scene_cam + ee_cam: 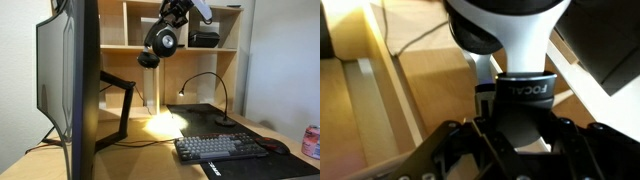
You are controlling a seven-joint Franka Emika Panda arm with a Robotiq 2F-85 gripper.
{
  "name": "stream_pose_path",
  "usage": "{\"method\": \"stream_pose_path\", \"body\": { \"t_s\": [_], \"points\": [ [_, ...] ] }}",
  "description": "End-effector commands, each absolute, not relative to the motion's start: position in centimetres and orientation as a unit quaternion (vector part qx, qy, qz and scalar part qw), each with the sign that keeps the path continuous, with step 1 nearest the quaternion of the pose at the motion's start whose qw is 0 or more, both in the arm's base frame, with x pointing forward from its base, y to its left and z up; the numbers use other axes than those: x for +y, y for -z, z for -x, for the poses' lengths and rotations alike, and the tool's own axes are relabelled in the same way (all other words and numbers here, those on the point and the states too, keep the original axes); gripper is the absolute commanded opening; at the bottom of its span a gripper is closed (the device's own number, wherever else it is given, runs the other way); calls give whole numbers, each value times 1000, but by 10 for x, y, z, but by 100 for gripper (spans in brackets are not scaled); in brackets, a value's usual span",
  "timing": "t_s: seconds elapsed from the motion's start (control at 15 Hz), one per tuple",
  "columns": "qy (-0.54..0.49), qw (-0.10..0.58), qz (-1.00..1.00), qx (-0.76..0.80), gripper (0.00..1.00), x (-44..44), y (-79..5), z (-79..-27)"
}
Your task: Unhang and hang up the headphones on the back of the desktop computer
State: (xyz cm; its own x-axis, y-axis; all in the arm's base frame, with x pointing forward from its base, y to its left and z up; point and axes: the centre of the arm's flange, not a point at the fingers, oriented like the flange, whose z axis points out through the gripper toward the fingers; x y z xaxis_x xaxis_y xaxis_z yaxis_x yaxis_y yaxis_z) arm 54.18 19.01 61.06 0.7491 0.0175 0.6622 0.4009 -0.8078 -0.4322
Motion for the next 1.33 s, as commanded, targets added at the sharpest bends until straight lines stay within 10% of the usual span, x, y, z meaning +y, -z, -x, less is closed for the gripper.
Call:
{"method": "stream_pose_path", "body": {
  "t_s": [0.0, 1.13, 1.27],
  "points": [
    [244, 272, 925, -110, 23, 158, -586, -511],
    [20, 355, 932, -65, 23, 195, -384, -517],
    [24, 343, 937, -66, 72, 194, -391, -517]
  ]
}}
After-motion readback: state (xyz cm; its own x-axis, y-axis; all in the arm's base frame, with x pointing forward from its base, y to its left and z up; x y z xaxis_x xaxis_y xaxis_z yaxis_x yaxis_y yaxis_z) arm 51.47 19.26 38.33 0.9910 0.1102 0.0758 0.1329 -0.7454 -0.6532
